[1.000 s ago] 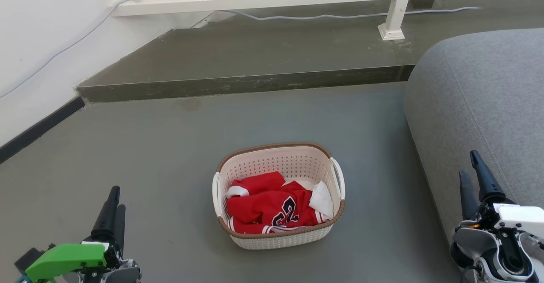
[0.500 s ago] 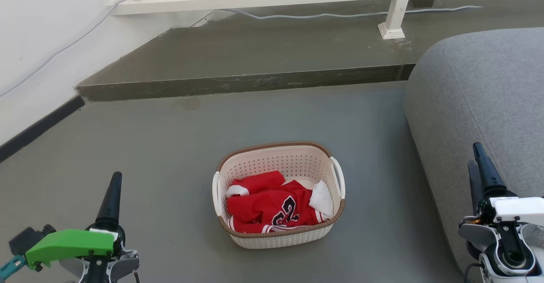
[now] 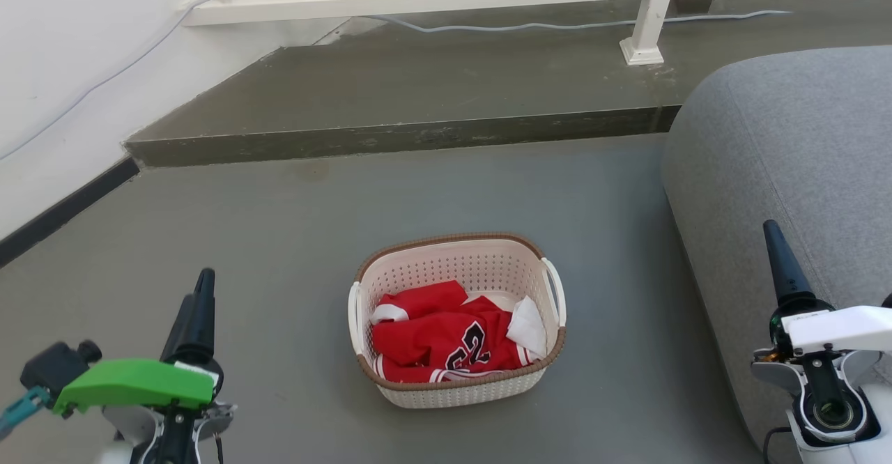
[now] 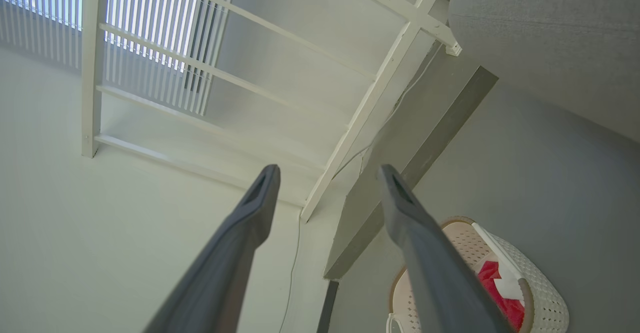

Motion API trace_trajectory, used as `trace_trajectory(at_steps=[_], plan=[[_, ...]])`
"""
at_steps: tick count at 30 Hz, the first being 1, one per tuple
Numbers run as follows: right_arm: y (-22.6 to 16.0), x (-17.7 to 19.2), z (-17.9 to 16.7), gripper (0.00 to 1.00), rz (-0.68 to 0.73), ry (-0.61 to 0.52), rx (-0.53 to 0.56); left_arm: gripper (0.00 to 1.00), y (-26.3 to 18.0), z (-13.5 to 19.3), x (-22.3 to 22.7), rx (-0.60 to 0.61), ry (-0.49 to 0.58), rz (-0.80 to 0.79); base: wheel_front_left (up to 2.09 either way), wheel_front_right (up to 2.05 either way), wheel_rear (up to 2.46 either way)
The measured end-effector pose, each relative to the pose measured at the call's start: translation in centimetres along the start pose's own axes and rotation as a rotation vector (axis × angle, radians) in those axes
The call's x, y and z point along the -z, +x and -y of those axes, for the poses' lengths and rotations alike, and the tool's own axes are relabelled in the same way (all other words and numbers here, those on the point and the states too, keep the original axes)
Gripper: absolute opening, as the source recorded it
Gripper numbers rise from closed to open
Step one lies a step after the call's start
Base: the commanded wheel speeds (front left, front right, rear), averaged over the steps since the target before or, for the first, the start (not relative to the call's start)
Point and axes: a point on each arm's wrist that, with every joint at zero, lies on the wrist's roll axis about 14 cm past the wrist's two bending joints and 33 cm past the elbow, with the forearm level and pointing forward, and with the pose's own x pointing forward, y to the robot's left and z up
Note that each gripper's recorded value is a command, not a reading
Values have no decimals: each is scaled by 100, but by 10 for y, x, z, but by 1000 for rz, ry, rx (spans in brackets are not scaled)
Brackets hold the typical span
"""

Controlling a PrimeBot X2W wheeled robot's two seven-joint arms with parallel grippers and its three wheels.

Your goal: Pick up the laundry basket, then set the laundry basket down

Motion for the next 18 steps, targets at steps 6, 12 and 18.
trace_trajectory(at_steps=[6,12,18], plan=[[1,0,-4,100,-5,-120,-12,100,6,16,-4,43,117,14,0,0,0],[6,-2,-18,100,2,-251,-51,100,7,24,-3,60,236,16,0,0,0],[7,-1,-23,100,0,-374,-70,100,8,32,0,81,349,20,0,0,0]])
